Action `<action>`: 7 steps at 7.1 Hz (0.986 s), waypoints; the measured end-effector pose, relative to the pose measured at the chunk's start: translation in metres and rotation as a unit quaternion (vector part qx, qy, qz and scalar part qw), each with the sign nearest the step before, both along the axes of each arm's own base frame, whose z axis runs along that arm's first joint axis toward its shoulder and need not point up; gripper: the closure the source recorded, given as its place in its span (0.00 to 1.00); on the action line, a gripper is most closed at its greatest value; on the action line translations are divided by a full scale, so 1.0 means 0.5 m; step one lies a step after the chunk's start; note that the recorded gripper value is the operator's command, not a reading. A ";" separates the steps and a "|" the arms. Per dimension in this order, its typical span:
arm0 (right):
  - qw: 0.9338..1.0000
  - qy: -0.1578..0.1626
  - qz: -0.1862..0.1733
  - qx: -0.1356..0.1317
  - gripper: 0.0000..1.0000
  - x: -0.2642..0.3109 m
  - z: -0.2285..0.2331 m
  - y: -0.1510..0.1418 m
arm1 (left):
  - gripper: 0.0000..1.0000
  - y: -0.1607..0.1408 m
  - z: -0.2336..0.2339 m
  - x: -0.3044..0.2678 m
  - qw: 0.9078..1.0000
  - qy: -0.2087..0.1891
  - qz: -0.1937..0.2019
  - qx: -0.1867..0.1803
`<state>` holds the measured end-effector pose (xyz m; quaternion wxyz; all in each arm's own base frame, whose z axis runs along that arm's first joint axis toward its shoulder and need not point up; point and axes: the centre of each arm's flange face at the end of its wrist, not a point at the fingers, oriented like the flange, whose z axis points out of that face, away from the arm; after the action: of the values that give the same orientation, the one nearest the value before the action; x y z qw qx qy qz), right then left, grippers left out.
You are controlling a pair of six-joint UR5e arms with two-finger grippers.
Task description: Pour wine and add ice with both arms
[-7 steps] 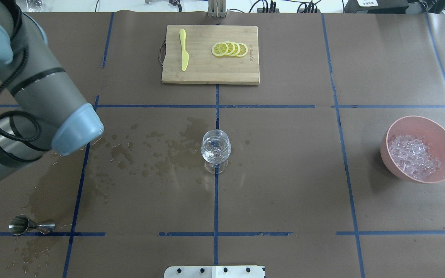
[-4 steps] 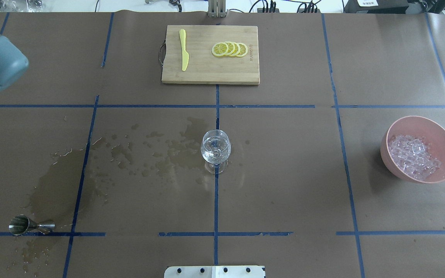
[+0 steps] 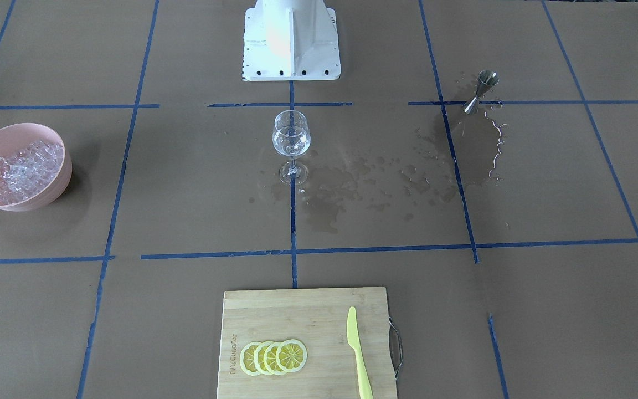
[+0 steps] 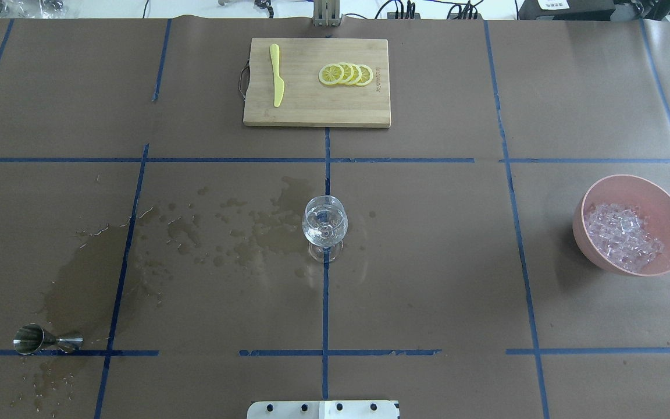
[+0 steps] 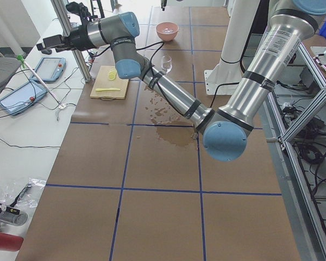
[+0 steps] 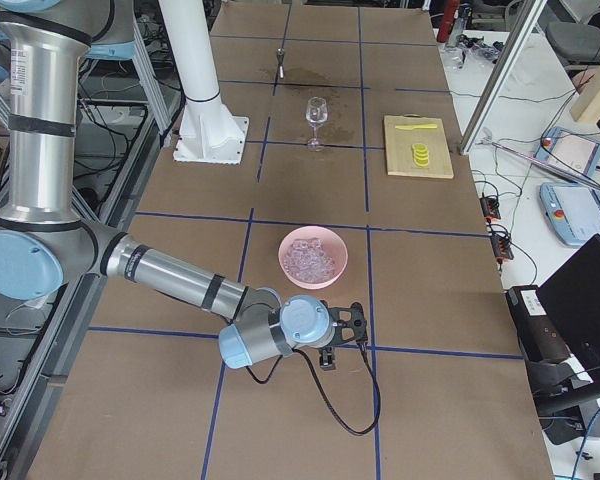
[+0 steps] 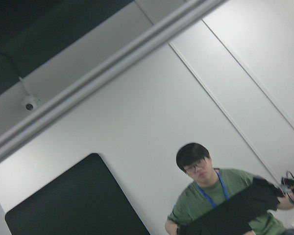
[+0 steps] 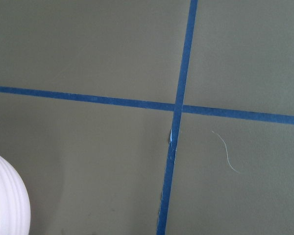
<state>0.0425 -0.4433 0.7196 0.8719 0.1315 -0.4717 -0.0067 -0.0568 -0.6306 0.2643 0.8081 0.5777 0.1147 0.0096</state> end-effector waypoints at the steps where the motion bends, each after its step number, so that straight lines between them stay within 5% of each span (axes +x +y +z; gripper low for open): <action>1: 1.000 -0.004 0.016 -0.005 0.00 -0.001 -0.032 -0.029 | 0.00 0.027 0.093 -0.037 0.996 0.027 0.055 -0.066; 3: 0.999 -0.004 0.036 -0.010 0.00 -0.031 -0.108 -0.070 | 0.00 0.102 0.256 -0.086 0.969 0.096 0.132 -0.188; 5: 0.998 -0.020 0.043 -0.028 0.00 -0.107 -0.202 -0.076 | 0.00 0.154 0.358 -0.125 0.933 0.138 0.148 -0.299; 7: 0.999 -0.024 0.030 -0.037 0.00 -0.191 -0.259 -0.061 | 0.00 0.187 0.430 -0.139 0.884 0.129 0.174 -0.414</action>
<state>-0.0531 -0.4738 0.5899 0.8646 0.1130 -0.4880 0.0403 -0.1263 -0.5369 0.4795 0.9372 0.1570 0.3103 0.0272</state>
